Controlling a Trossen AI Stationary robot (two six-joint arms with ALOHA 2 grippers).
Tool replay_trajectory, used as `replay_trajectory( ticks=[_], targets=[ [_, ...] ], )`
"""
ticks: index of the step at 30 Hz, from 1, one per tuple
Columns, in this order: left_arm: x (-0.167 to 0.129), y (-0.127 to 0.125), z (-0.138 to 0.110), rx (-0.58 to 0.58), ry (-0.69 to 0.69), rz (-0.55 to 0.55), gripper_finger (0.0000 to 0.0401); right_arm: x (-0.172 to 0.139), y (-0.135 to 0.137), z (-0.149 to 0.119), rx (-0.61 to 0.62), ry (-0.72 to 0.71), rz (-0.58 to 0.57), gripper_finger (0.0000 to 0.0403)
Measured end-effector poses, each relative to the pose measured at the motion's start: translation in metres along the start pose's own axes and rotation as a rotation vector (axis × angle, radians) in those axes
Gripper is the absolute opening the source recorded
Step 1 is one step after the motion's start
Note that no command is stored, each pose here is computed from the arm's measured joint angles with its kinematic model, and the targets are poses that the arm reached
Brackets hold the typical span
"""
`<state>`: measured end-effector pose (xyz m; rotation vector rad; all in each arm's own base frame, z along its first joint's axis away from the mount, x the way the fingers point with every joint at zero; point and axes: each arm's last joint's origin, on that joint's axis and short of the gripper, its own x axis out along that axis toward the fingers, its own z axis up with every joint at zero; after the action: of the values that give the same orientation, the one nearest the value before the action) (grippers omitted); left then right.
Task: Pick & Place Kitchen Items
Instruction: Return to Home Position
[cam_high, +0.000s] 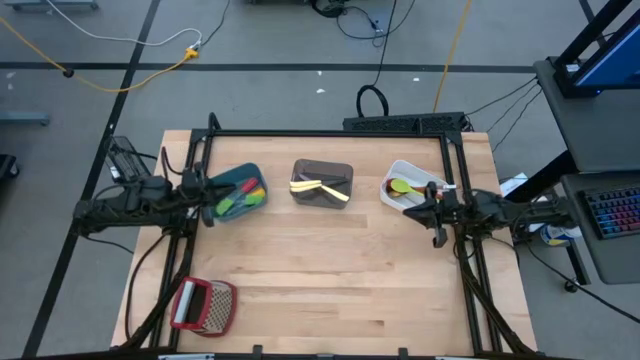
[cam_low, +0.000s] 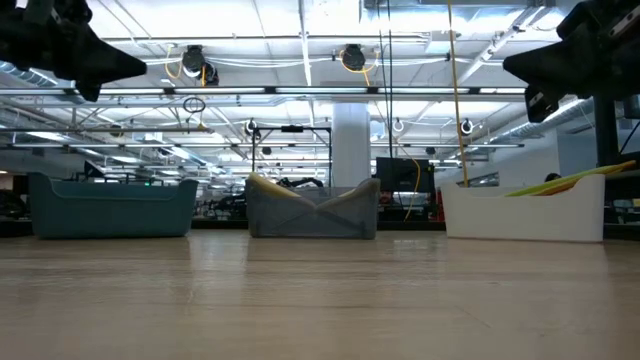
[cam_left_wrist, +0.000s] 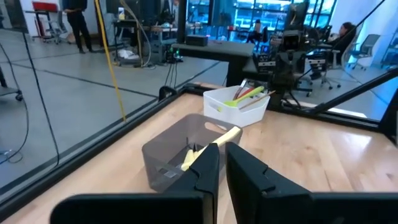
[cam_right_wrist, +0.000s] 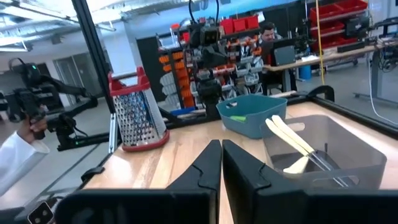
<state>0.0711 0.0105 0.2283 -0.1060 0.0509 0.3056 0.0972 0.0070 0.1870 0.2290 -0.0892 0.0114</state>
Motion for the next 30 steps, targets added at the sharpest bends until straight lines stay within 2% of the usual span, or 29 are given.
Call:
replay_trajectory(
  ticks=[15, 19, 21, 24, 30],
  targets=[
    [0.002, -0.001, -0.007, 0.003, -0.024, -0.029, 0.0033, -0.004, -0.001, -0.002, 0.003, 0.014, -0.005, 0.0008],
    [0.009, -0.004, -0.014, 0.008, -0.094, -0.122, 0.0033, -0.002, -0.002, -0.008, 0.033, -0.009, 0.002, 0.0008],
    [0.013, -0.006, -0.020, 0.024, -0.114, -0.169, 0.0033, -0.002, -0.001, -0.003, 0.039, -0.070, 0.017, 0.0008],
    [0.017, -0.007, -0.025, 0.024, -0.146, -0.182, 0.0033, -0.002, -0.001, -0.004, 0.058, -0.071, 0.016, 0.0008],
    [0.021, -0.006, -0.037, 0.019, -0.112, -0.174, 0.0033, -0.002, -0.001, -0.004, 0.053, -0.069, 0.017, 0.0008]
  ],
)
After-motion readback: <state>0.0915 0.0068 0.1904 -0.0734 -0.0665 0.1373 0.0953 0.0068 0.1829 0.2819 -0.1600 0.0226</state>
